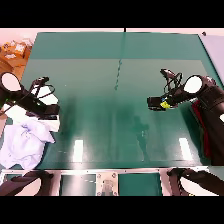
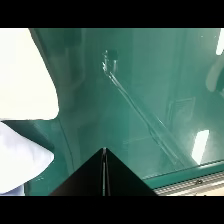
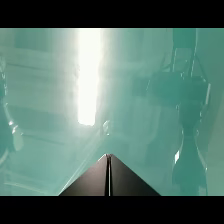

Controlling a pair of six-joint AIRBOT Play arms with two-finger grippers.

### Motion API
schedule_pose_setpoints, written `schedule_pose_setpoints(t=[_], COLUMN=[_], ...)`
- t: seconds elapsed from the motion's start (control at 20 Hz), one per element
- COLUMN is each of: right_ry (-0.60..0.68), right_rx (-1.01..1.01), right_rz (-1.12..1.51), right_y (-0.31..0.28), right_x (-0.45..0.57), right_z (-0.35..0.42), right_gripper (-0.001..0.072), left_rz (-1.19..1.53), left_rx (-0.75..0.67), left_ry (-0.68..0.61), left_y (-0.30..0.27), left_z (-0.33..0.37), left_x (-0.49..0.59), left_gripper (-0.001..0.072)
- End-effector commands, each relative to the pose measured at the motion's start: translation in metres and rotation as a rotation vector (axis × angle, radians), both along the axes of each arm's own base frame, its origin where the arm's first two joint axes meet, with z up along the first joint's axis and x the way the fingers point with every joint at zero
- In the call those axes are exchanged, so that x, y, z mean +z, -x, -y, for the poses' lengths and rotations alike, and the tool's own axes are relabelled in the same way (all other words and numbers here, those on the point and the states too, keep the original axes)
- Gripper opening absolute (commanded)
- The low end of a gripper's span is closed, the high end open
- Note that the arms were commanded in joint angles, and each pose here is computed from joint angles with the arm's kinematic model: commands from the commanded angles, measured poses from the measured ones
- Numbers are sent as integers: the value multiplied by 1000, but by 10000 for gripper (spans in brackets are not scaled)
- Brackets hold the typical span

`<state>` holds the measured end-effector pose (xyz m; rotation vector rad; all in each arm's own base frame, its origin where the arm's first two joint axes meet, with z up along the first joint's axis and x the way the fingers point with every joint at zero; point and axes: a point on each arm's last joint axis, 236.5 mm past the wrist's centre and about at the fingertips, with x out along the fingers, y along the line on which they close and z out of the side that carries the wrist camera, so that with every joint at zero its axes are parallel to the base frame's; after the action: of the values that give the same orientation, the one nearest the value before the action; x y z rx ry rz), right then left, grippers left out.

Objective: Fold the shirts.

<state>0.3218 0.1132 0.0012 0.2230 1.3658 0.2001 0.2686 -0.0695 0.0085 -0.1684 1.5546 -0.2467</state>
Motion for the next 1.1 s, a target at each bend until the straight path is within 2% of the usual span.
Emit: schedule_pose_setpoints(t=[0.0,0.35,0.85,0.9,0.95,1.0,1.05], right_ry=[0,0,-10,-11,-16,-25,-29], right_rx=[0,0,-3,-6,-8,-11,-14], right_rz=[0,0,7,19,21,23,30], right_y=[0,0,-1,-5,-5,-6,-8], right_x=[0,0,1,1,2,2,2], right_z=[0,0,-2,-3,-4,-6,-6], right_gripper=[16,16,16,16,16,17,17], left_rz=[1,5,197,236,278,340,378], left_rx=[-1,0,52,56,55,43,22], left_ry=[0,0,-2,-20,-67,-152,-259], left_y=[0,-1,-48,-57,-66,-80,-88], left_z=[0,0,-2,-6,-17,-36,-60], left_x=[0,0,4,5,5,6,7], left_gripper=[23,22,28,336,684,714,715])
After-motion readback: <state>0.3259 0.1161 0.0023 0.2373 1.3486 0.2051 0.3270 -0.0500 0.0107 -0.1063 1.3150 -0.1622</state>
